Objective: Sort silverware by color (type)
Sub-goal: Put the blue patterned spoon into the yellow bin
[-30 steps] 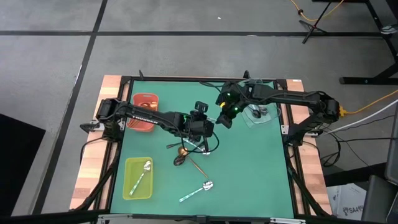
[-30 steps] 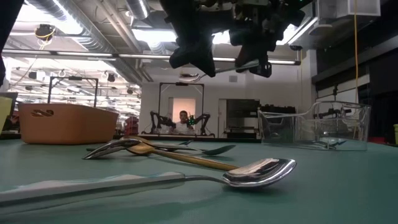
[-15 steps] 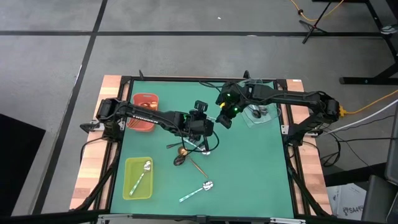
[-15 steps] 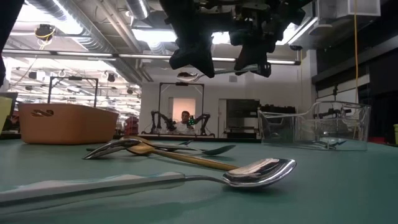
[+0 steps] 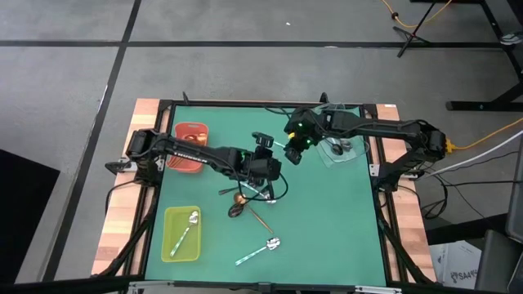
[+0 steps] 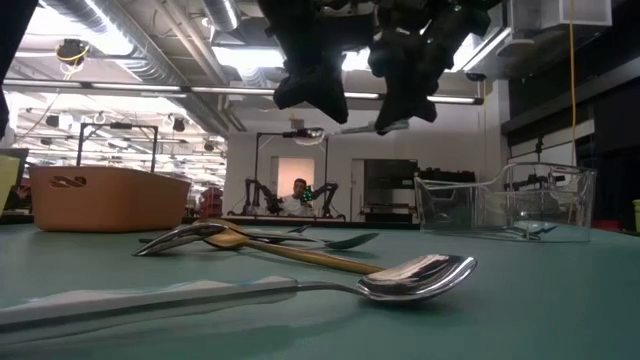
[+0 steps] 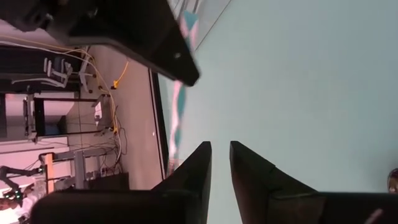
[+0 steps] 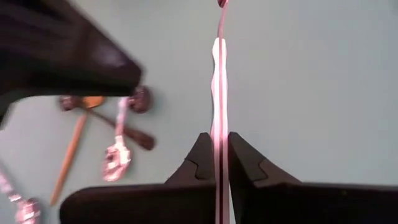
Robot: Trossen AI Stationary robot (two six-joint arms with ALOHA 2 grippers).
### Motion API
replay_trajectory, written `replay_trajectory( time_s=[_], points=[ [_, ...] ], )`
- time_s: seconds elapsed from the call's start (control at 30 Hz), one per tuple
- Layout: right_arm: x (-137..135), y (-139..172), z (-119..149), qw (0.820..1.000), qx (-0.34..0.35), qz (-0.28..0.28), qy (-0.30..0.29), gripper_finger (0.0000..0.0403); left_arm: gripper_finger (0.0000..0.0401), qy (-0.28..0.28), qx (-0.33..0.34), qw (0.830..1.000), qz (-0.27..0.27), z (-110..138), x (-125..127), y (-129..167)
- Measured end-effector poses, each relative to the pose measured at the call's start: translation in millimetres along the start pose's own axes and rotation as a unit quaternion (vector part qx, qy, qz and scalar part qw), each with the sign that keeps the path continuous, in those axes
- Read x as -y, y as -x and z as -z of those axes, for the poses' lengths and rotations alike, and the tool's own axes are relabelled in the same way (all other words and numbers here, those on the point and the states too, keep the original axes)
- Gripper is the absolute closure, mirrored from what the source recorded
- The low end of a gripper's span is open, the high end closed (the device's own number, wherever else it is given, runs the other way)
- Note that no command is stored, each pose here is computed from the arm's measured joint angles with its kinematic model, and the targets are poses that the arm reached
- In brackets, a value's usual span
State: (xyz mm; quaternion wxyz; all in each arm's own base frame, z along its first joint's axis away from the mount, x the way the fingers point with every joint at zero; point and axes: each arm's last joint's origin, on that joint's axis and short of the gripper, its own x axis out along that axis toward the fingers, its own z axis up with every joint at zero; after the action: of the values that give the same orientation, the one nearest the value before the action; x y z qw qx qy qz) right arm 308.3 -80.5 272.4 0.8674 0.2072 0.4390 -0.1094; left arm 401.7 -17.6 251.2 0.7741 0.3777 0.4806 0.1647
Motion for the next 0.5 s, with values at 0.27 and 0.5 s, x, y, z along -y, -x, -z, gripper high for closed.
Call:
replay_trajectory(
  time_s=[0.27, 0.5],
  points=[
    [17, 3, -4, 0.998, 0.016, 0.056, 0.012, 0.0401, 0.0347, 0.039, 0.012, 0.999, 0.006, -5, 10, 9],
    [34, 13, -15, 0.995, 0.056, 0.053, 0.071, 0.0402, 0.0347, 0.102, 0.023, 0.994, 0.044, -1, 9, 35]
  ],
)
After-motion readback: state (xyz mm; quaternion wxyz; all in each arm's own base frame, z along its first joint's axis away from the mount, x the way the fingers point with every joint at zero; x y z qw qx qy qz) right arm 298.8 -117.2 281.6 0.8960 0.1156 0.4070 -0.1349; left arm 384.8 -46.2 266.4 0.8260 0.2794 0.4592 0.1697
